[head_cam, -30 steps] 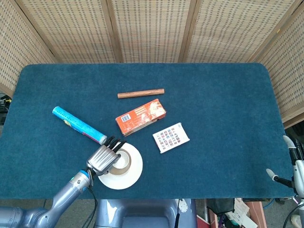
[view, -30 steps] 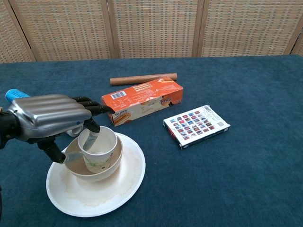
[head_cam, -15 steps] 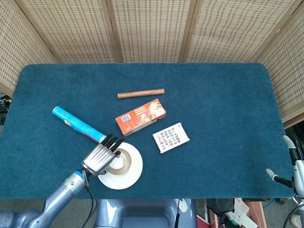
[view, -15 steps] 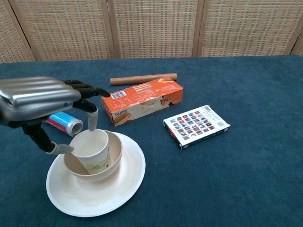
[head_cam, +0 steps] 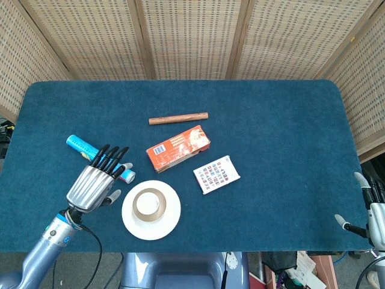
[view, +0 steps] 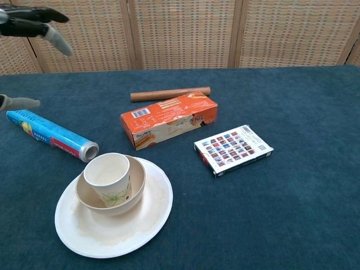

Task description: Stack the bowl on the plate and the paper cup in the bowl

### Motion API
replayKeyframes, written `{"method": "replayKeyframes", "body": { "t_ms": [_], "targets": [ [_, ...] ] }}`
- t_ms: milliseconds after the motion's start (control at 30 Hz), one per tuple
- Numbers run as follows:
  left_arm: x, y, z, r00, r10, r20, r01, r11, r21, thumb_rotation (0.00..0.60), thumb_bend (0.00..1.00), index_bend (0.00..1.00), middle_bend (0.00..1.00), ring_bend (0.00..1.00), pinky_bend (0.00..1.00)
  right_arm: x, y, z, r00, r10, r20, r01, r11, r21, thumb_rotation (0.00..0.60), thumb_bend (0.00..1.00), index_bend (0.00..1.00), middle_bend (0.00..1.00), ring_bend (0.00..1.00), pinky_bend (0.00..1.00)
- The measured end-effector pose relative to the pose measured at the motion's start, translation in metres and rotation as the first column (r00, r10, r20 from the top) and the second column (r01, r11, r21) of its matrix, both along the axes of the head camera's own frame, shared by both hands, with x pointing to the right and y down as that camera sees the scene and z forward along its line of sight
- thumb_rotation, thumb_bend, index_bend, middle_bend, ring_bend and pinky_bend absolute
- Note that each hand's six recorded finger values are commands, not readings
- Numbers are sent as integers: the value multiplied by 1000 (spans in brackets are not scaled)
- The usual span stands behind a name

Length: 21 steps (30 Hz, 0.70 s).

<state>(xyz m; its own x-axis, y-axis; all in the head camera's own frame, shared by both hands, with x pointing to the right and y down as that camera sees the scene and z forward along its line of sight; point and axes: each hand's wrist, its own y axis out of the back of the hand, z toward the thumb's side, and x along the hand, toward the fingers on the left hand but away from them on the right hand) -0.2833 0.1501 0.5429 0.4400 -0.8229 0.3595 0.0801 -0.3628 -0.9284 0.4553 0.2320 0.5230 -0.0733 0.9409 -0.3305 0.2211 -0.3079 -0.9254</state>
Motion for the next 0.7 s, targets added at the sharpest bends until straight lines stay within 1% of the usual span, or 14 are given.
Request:
{"method": "replayKeyframes", "body": {
  "t_ms": [133,267,333,433,533,700],
  "targets": [
    [-42,13,4,994,-111,5,111,993,47,600,240,183,0,0,0,-4,0,2,1000,-13,-14,13,1000,-6,600,145,0,0,0,0],
    [-73,27,10,984,-176,4,175,979,106,600,234,163,0,0,0,-7,1,4,999,-29,-34,29,1000,-11,600,145,0,0,0,0],
    [-87,37,15,979,-206,8,203,971,124,600,220,147,0,0,0,-9,1,6,998,-37,-48,37,999,-12,600,145,0,0,0,0],
    [-102,53,24,969,-245,14,243,964,110,600,180,120,0,0,0,-11,0,7,997,-46,-65,45,999,-12,600,144,0,0,0,0],
    [-113,64,30,961,-274,26,270,958,97,600,158,113,0,0,0,-12,0,8,996,-49,-73,49,999,-11,600,145,0,0,0,0],
    [-124,67,32,955,-294,38,290,952,98,600,155,112,0,0,0,-13,-1,11,995,-53,-80,51,998,-20,600,145,0,0,0,0]
  ]
}}
